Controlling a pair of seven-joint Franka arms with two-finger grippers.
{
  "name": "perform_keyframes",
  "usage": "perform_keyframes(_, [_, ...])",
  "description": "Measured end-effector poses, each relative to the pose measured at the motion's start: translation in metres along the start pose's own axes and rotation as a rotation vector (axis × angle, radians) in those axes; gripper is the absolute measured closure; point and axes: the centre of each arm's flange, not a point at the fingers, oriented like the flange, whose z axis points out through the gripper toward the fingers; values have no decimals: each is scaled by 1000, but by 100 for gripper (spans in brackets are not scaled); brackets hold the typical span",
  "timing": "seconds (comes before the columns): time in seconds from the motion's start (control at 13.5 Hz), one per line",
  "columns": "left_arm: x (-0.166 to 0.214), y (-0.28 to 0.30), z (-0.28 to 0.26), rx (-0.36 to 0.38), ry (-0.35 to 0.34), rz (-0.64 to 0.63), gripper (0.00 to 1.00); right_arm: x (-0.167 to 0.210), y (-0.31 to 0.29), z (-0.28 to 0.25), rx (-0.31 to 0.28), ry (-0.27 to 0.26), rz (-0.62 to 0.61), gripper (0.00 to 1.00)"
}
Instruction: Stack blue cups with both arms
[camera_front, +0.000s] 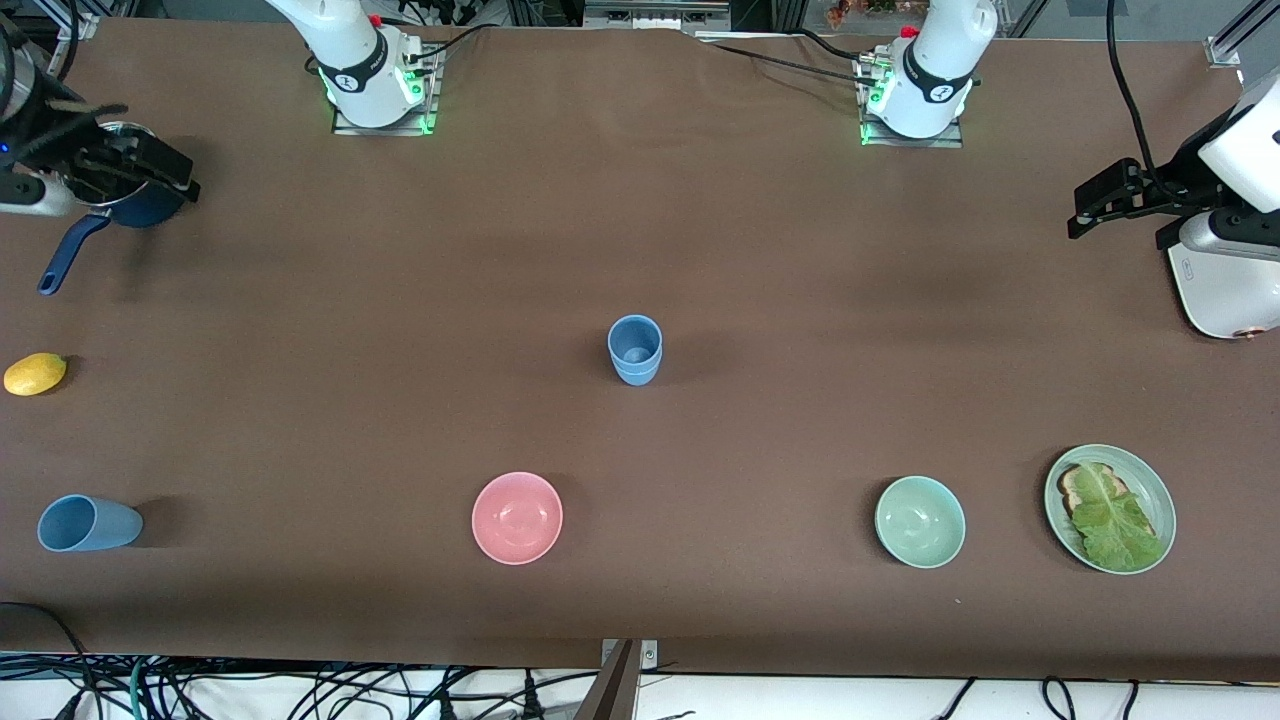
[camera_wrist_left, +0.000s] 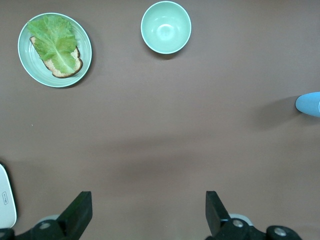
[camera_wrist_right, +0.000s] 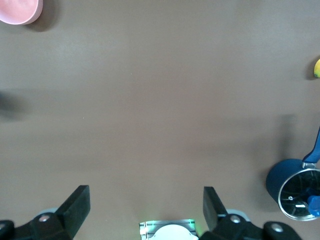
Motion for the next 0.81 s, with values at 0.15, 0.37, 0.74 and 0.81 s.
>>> perform_keyframes(0.15, [0, -3, 0, 24, -2, 0, 0, 4, 18, 2, 11, -12, 11, 0])
perform_keyframes(0.37, [0, -5, 0, 40, -3, 1, 0, 16, 30, 17, 14, -32, 3, 0])
perform_keyframes(0.74, [-1, -10, 0, 86, -6, 0, 0, 29, 22, 28, 10, -28, -9, 0])
perform_keyframes(0.81, [-1, -10, 0, 87, -6, 0, 0, 29, 21, 29, 9, -24, -10, 0])
